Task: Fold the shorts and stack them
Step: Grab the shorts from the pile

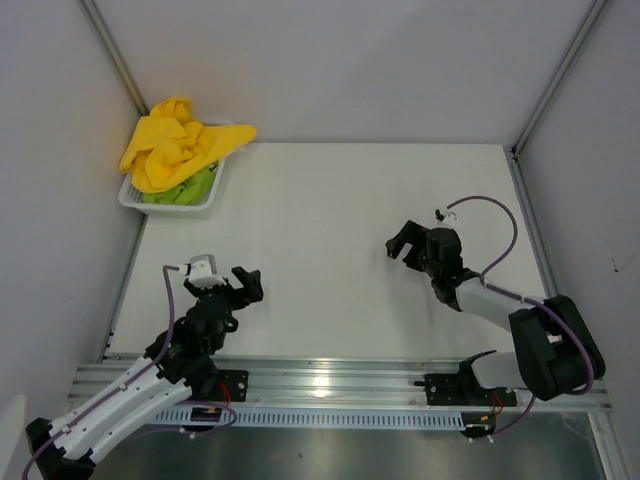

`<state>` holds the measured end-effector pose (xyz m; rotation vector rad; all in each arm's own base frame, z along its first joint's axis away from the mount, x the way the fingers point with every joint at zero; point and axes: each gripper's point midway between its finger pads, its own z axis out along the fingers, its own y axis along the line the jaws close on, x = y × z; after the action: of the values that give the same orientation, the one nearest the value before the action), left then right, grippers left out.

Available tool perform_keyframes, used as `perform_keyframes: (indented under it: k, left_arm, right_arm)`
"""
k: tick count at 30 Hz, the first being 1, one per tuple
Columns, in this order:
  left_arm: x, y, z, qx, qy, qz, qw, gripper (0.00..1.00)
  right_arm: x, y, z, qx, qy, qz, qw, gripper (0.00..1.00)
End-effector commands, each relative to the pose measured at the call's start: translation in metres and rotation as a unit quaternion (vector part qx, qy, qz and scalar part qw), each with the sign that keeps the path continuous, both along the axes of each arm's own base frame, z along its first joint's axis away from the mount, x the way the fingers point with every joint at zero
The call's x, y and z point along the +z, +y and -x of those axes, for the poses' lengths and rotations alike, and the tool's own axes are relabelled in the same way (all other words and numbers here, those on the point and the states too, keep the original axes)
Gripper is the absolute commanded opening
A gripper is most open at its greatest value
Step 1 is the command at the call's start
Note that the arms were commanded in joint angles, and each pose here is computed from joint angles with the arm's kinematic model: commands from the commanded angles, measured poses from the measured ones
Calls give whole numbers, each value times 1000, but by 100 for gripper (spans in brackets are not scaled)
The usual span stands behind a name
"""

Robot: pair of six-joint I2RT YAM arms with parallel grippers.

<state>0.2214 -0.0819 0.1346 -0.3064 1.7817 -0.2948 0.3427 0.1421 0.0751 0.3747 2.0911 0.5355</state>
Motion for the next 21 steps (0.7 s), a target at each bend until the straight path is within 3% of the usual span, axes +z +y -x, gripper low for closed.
perform_keyframes:
  k: [1, 6, 9, 11, 13, 14, 15, 17, 18, 21]
  left_arm:
    - [7, 10, -7, 43, 25, 8, 999, 99]
    - [65, 9, -34, 25, -3, 146, 989, 99]
    - [110, 32, -56, 60, -44, 206, 976, 99]
    - [108, 49, -77, 81, -23, 222, 971, 99]
    - [134, 64, -94, 88, -41, 256, 962, 99]
    - [135, 59, -100, 57, -30, 277, 959, 99]
    - [130, 79, -114, 84, -21, 300, 950, 99]
    - [155, 97, -131, 85, -50, 311, 945, 99]
    - [140, 104, -144, 96, -25, 320, 942, 99]
    - [151, 123, -165, 118, -33, 319, 940, 99]
  right_arm:
    - [26, -5, -8, -17, -45, -9, 999, 99]
    - [33, -9, -10, -21, -43, 9, 999, 99]
    - [33, -9, -8, -21, -49, 5, 999, 99]
    - [33, -10, -8, -21, -49, 4, 999, 99]
    - [34, -10, -8, -21, -50, 3, 998, 100]
    - [35, -9, -8, -21, -51, 3, 998, 99]
    - [36, -9, -8, -19, -53, 2, 998, 99]
    - [37, -9, -8, -21, -54, 2, 998, 100]
    - [37, -9, -8, -21, -56, 2, 998, 99]
    - [40, -11, -8, -24, -60, 2, 998, 100]
